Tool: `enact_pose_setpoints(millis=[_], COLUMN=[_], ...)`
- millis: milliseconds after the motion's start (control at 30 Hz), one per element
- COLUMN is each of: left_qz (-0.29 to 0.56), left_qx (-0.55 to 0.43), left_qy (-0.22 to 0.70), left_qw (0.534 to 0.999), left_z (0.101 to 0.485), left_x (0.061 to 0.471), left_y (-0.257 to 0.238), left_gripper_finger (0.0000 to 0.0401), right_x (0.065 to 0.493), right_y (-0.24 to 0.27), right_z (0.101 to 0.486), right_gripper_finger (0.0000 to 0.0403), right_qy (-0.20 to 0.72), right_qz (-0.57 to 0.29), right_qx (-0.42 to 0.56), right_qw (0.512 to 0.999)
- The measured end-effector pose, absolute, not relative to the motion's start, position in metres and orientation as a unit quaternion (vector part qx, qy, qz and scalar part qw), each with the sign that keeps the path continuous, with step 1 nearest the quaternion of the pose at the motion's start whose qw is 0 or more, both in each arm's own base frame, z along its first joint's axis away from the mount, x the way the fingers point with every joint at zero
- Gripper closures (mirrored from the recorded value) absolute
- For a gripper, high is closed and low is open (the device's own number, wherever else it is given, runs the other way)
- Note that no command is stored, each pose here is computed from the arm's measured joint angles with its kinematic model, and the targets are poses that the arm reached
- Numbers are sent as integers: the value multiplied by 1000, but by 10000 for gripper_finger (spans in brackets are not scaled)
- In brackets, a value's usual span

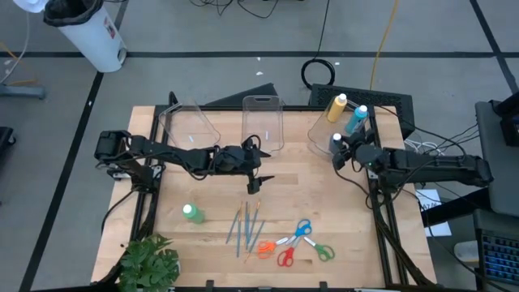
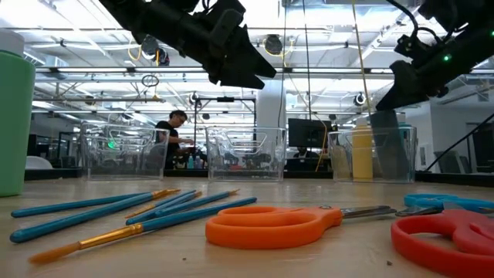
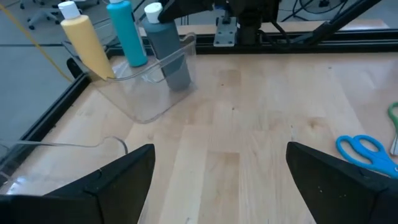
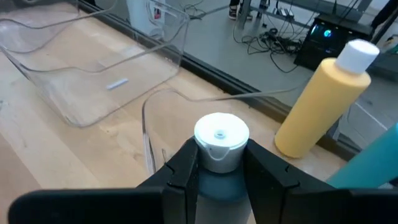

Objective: Pick & Place Paint Supplies
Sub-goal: Put the blue paint bottle into the right transparent bin

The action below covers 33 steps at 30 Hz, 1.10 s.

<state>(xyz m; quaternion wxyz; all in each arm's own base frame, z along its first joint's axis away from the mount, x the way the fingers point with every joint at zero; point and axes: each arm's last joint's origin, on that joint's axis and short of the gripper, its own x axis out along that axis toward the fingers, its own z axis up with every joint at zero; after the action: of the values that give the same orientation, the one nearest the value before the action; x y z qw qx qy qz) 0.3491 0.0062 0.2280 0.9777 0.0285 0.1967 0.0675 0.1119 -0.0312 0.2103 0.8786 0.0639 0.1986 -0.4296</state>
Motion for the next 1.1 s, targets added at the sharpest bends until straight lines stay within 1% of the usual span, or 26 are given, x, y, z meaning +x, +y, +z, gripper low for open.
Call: enact_pose_setpoints(millis=[200,333,400,567,667,1100], left_qz=[72,72,72,72,73,68], left_qx=[21,21,21,19,18,16], left_qy=[196,195,195,194,194,194], left_qw=[978,978,978,978,978,978], left_z=[228,228,228,228,228,228], left_x=[349,349,349,349,349,349], left_y=[8,8,8,8,8,8], left_gripper_finger=[36,36,36,36,36,36], right_x=[113,120,123,130,135,157], right_y=[-31,-32,-33,-41,-48,-71], right_z=[210,222,224,223,218,208], right_gripper_finger=[317,317,317,317,317,317], right_qy=[193,143,136,139,159,155], right_qz=[-427,-417,-415,-435,-452,-443], right_qx=[57,38,25,12,9,51], right_qw=[882,897,899,890,878,882])
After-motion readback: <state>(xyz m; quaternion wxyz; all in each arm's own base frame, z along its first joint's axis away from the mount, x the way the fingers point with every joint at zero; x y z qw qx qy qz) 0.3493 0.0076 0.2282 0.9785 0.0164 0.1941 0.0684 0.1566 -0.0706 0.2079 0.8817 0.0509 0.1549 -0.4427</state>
